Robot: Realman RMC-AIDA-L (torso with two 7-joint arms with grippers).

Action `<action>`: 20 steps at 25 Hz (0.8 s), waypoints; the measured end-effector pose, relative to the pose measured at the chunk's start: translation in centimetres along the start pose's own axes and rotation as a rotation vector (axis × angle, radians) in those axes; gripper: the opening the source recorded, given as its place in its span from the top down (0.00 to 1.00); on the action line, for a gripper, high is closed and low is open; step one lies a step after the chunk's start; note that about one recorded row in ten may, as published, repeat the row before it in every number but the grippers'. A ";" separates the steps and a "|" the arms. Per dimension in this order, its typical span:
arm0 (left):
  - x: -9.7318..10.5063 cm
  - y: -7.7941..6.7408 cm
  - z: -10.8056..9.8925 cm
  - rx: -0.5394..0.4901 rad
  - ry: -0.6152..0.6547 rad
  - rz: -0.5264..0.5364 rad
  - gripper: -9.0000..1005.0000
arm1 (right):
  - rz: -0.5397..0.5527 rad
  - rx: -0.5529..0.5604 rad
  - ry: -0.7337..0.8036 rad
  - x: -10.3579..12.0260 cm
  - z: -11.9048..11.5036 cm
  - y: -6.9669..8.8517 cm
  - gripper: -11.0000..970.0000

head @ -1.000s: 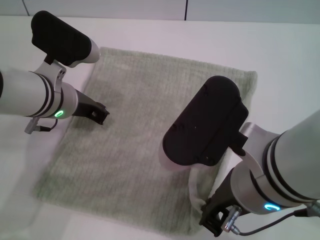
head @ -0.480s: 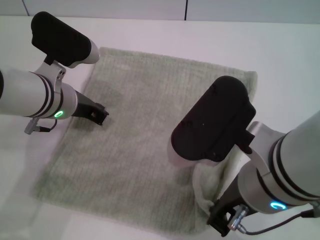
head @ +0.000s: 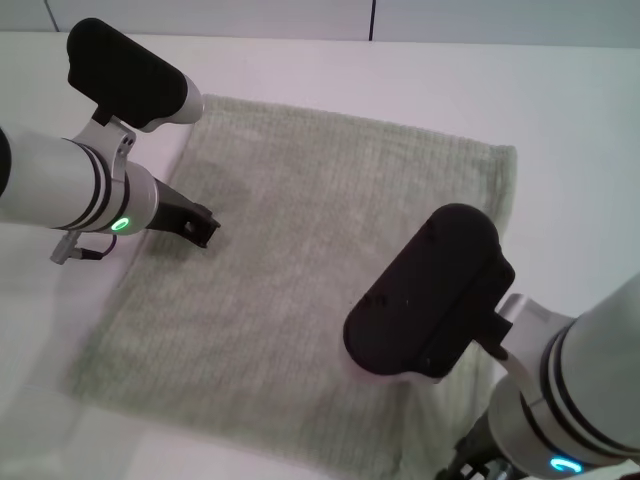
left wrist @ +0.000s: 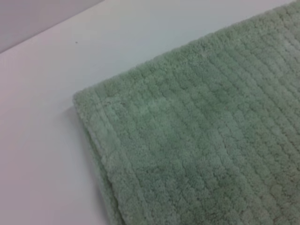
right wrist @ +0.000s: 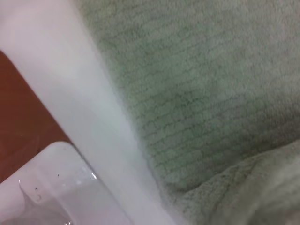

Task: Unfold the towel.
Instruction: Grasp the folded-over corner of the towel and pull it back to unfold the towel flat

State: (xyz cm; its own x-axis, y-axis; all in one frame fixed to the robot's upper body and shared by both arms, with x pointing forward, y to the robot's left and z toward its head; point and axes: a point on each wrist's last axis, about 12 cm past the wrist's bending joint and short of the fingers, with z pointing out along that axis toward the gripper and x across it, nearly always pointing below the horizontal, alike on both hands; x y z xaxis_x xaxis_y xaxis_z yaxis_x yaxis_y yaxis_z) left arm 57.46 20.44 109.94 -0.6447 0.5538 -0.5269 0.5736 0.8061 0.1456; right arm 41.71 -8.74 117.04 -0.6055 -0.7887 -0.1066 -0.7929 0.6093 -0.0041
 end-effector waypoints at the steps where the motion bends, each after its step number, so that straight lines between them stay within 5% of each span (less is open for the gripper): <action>1: 0.0 0.0 0.0 0.000 0.000 0.000 0.93 | 0.000 0.002 0.005 0.1 0.0 0.1 0.80; 10: 0.1 0.0 0.1 0.001 0.004 0.005 0.91 | -0.001 0.037 -0.125 -0.8 -1.9 0.4 0.64; 20: -1.6 0.7 -0.8 -0.044 -0.073 0.019 0.88 | -0.038 0.159 -0.378 -3.9 -0.7 -2.5 0.61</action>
State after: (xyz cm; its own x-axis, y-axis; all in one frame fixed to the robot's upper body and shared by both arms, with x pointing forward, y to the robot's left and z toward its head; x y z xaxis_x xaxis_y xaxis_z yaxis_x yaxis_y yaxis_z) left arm 58.44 20.28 111.57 -0.5946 0.5535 -0.5832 0.5612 0.8051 0.1920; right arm 45.98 -7.28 118.15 -0.4844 -0.7436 -0.4609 -0.7760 0.6085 -0.1659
